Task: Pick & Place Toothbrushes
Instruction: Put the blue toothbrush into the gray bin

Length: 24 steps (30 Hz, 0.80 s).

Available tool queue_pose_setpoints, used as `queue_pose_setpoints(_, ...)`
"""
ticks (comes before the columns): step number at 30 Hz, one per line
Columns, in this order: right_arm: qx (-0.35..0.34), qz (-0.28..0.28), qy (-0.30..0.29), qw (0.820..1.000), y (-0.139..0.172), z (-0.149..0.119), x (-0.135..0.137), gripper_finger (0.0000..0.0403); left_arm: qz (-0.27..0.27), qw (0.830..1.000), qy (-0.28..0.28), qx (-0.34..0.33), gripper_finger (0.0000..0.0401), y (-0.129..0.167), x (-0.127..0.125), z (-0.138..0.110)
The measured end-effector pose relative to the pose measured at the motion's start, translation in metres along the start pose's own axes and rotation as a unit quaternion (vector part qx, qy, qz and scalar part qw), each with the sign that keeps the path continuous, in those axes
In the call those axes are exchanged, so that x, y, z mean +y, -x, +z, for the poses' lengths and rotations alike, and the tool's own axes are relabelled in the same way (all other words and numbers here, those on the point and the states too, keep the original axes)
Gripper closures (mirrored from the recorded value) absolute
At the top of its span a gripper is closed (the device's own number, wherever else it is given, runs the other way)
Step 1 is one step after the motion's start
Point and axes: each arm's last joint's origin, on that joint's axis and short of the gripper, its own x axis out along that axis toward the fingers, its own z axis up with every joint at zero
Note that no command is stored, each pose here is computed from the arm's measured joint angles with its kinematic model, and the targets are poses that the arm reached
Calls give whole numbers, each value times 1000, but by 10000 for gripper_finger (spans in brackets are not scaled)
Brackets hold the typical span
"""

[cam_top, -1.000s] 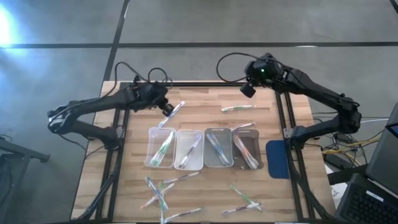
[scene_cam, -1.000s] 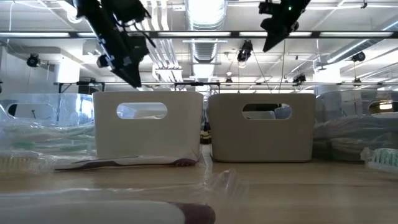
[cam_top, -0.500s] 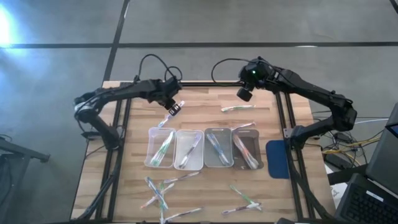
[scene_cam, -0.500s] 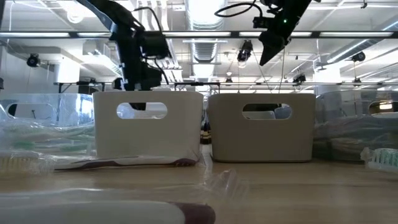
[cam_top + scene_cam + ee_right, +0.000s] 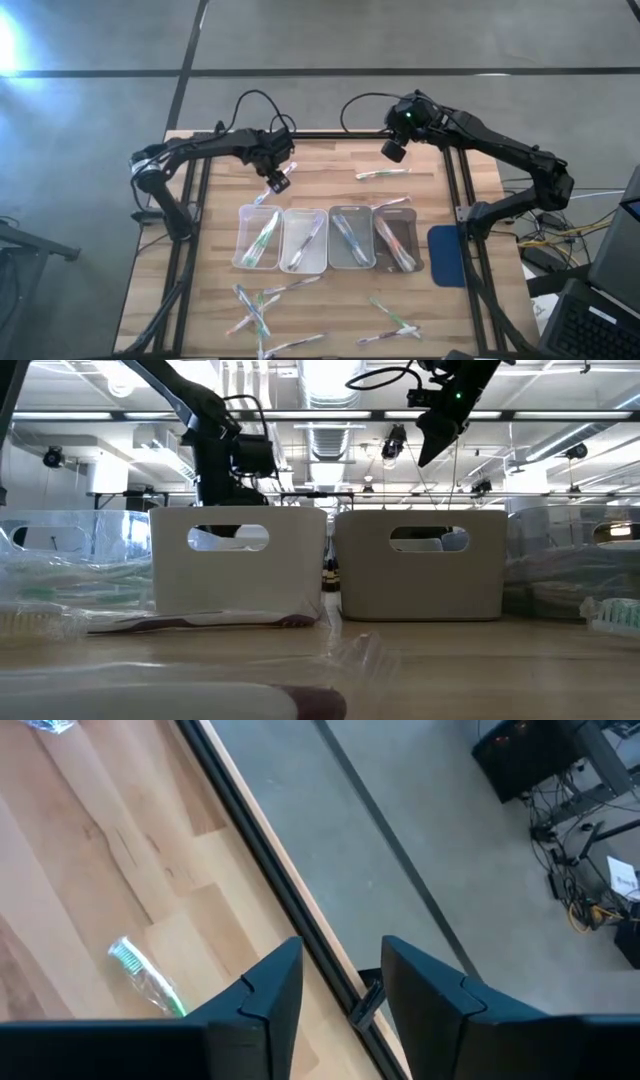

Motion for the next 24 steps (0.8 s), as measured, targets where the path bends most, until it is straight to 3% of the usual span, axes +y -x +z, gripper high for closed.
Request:
queue_pose_setpoints(14,0,1,-1,1000,0,0,0,316,-12,999,20,22,186,-16,4,-13)
queue_pose_setpoints(24,-1,2,-1,1000,0,0,0,323,-36,999,34,19,188,-29,2,-22)
